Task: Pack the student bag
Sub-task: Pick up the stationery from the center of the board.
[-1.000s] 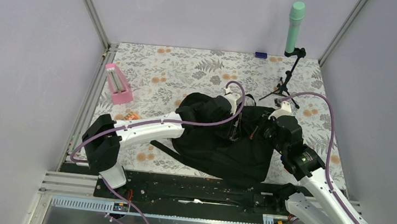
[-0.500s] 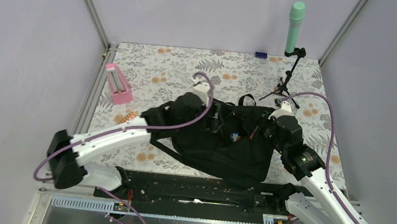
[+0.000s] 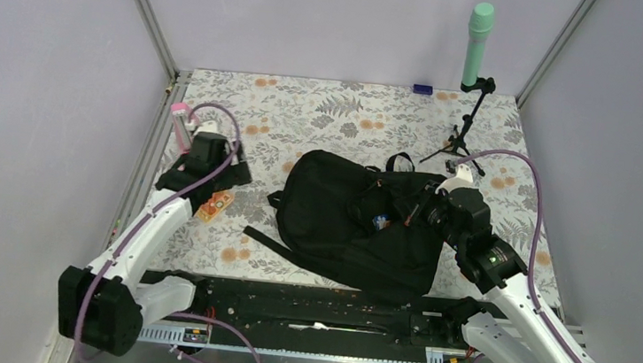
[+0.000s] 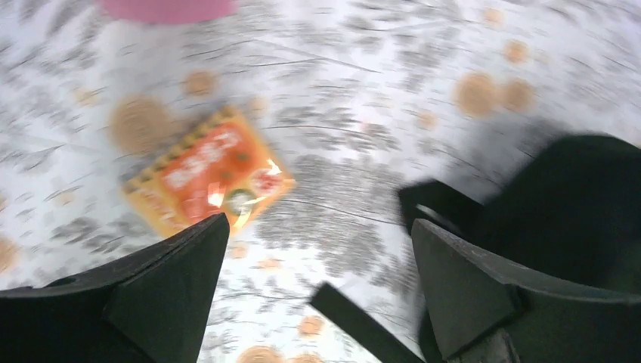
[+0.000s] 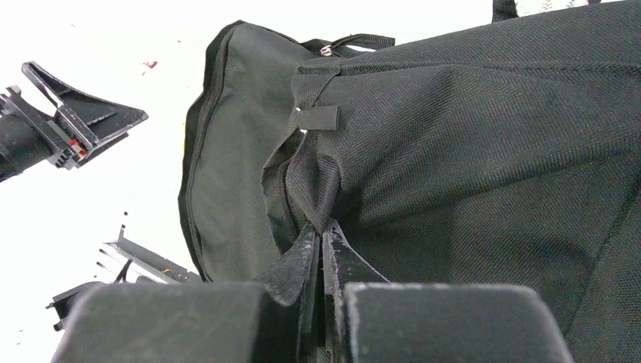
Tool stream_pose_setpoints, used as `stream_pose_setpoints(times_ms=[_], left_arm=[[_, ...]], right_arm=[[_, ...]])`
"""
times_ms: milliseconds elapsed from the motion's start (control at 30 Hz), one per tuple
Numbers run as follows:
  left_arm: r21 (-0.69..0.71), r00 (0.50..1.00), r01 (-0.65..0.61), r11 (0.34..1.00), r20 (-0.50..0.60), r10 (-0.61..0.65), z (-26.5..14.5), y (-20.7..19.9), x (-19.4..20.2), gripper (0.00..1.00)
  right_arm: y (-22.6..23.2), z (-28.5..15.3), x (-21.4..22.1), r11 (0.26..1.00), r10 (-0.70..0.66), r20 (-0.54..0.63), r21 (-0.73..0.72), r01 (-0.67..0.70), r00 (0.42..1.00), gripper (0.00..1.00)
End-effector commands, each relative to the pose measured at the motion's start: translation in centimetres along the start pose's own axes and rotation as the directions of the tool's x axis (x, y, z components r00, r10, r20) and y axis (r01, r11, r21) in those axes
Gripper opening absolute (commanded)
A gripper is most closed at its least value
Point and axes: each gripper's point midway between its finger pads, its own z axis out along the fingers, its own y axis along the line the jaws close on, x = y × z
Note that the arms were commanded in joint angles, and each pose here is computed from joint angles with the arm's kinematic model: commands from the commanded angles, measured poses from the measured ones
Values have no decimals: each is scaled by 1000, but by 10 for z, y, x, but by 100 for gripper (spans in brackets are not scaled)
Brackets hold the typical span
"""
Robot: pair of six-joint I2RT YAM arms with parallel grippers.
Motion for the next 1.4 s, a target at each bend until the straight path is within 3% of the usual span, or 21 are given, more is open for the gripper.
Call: stream_pose_setpoints(times_ms=[0, 167, 333, 467, 600, 867, 1233, 1367], left_arm=[[-75, 993, 122, 990, 10, -122, 2, 54, -5, 96], [-144, 978, 206, 968, -11, -210, 25, 106, -19, 95], [-183, 988, 139, 973, -38, -148, 49, 126, -29, 93], [-158, 976, 163, 974, -121, -183, 68, 129, -11, 93], [-185, 967, 188, 965, -137, -214, 82, 134, -3, 93], [-150, 938, 244, 958, -212, -273, 98, 122, 22, 93], [-135, 905, 239, 962, -328, -271, 85, 82, 63, 93], [-106, 902, 277, 955, -315, -297, 70, 71, 64, 93]], right_arm=[[36, -14, -34, 991, 7, 120, -134, 9, 993, 0], [37, -13, -34, 990, 0, 114, -139, 16, 993, 0], [37, -14, -34, 990, -4, 120, -138, 21, 993, 0], [34, -16, -35, 991, -12, 134, -132, 30, 991, 1], [32, -17, -36, 991, -20, 144, -126, 39, 989, 1], [31, -14, -35, 992, -22, 135, -119, 38, 991, 1], [30, -19, -38, 993, -32, 151, -112, 49, 988, 1], [31, -22, -39, 992, -31, 157, -114, 50, 987, 1]])
